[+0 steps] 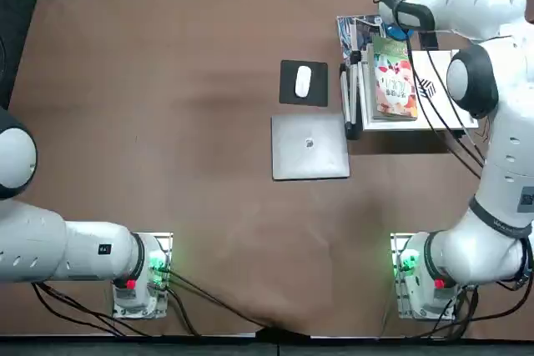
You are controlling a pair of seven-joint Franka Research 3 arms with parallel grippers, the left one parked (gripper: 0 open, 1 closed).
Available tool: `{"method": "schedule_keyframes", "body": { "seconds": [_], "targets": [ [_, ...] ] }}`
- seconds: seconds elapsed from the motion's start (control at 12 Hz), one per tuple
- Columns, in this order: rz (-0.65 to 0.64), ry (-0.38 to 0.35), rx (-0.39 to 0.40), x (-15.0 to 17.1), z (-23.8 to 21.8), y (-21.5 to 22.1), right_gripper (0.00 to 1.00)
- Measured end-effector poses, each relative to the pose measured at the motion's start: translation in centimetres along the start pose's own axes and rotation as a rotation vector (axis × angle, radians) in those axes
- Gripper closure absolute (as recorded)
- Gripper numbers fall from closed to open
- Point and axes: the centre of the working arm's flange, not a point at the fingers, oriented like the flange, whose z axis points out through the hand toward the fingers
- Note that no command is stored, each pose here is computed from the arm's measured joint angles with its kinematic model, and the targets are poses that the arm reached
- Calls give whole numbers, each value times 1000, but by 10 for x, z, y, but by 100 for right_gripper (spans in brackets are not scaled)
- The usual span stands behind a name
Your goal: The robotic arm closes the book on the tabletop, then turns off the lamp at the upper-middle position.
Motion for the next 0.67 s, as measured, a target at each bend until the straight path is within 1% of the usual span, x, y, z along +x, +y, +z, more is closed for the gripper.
{"method": "schedule_keyframes", "body": {
  "seconds": [0.25, 0.67],
  "targets": [
    [-36, -16, -2, -5, 13, -6, 99],
    [-47, -31, -1, -11, 19, -5, 99]
  ]
}}
